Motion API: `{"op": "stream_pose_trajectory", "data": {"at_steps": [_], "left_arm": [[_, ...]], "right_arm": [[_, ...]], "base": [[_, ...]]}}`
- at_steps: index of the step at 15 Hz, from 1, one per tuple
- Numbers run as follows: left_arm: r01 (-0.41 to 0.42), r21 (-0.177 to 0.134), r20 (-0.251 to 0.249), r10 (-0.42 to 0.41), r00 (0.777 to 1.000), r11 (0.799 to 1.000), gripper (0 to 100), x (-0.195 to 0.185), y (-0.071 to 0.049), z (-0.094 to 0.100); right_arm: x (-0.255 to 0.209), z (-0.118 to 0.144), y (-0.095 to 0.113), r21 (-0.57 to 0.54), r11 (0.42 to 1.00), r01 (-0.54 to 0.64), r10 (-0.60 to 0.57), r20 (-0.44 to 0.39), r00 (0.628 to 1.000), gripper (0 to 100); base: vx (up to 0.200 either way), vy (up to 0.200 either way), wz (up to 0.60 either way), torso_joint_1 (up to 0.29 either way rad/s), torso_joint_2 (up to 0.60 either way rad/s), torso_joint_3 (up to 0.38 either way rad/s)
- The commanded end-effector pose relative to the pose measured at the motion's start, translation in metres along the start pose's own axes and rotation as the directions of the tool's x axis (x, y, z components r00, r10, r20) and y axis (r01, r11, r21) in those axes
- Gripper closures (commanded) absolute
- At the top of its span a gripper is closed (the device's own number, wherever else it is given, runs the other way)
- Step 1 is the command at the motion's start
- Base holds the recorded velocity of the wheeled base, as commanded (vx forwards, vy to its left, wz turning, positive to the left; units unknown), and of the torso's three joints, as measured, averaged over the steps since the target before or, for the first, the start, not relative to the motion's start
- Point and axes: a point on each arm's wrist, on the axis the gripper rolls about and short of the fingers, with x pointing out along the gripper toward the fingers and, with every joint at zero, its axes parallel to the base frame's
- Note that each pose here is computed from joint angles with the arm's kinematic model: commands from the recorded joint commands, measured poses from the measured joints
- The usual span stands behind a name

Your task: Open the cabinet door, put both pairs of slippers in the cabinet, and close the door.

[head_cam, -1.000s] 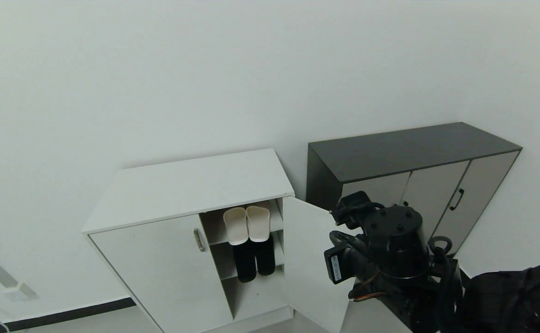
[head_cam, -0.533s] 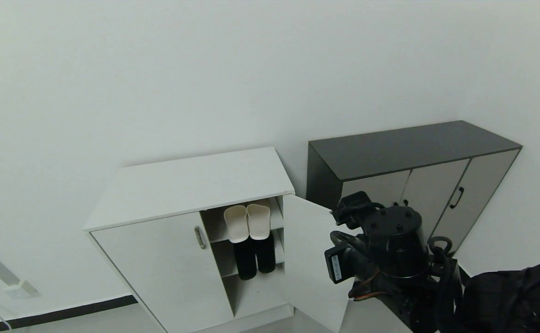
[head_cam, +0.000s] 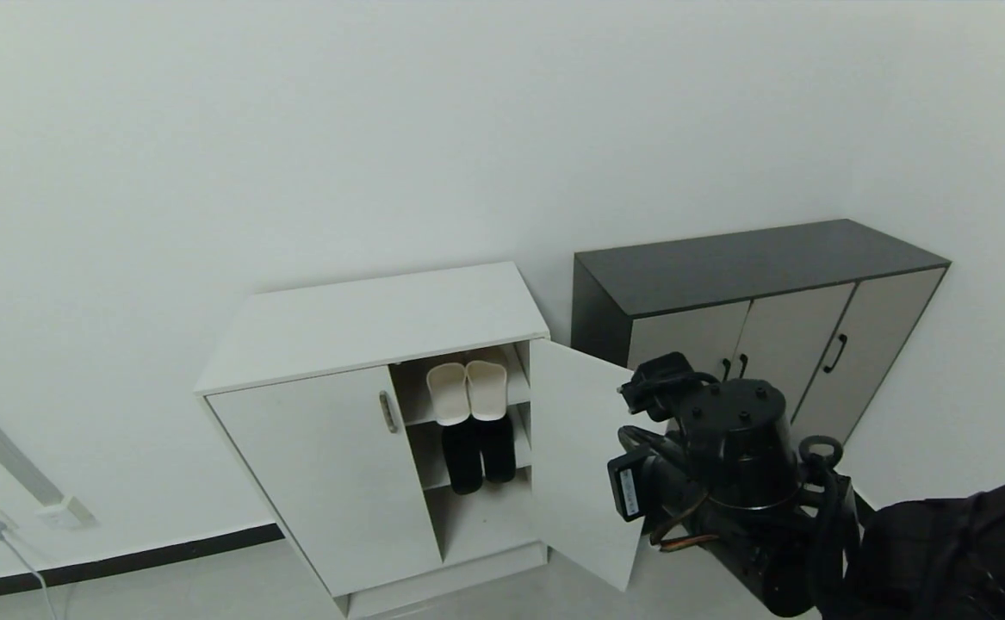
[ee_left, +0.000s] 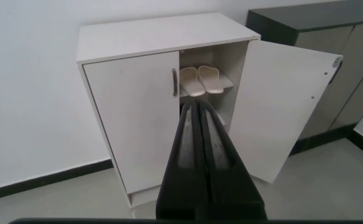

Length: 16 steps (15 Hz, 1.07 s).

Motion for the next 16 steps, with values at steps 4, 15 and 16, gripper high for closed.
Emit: {"op": "stream_pose_trajectory", "data": {"at_steps": [4,15,16], "left_arm": [[0.000,0.000,0.000,0.000,1.000,1.000,100,0.000,0.000,0.000],[0.000,-0.002,0.000,0.000,1.000,1.000,100,0.000,0.000,0.000],[-0.001,0.000,0.000,0.001,1.000,1.000,100,0.000,0.000,0.000]], "right_arm": [[0.031,0.007,-0.030,0.055,0.996,0.064,-0.064,0.000,0.998,100],[0.131,-0.010,-0.116,0.213,0.968,0.134,-0.134,-0.018,0.991,100],[0.145,-0.010,-0.125,0.228,0.964,0.136,-0.141,0.007,0.990,100]], "base": [[0.000,0.000,0.00,0.000,0.00,0.000],[0.000,0.000,0.00,0.000,0.00,0.000],[0.000,0.000,0.00,0.000,0.00,0.000]]}}
